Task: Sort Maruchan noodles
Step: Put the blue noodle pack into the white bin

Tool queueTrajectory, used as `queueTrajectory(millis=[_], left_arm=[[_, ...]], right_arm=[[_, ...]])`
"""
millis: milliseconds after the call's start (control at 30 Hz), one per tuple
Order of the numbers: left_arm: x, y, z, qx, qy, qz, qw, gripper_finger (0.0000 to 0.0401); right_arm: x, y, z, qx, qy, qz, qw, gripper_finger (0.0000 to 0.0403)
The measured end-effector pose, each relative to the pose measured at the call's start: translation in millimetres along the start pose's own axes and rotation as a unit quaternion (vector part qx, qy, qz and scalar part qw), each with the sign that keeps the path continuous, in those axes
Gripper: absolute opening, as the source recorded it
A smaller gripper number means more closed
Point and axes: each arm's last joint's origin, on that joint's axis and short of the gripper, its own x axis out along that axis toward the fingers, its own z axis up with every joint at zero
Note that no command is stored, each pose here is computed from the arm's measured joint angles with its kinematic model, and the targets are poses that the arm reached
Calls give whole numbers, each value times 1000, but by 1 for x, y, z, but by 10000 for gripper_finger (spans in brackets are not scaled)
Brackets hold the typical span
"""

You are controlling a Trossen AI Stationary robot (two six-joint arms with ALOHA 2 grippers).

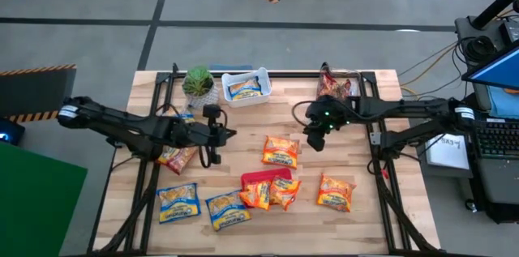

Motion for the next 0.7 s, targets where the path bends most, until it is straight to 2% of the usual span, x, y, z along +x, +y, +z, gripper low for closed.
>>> queueTrajectory(millis=[333,467,567,700], left_arm=[[6,-2,-17,-11,32,6,999,0],[4,-5,-31,-54,105,22,993,0],[-1,-6,-49,-123,206,42,970,0],[-7,-9,-76,-218,342,93,909,0]], right_arm=[[11,8,31,17,124,-41,991,47],[17,10,36,2,162,-50,985,47],[22,10,37,-9,169,-52,984,47],[25,9,37,-29,171,-51,984,47]])
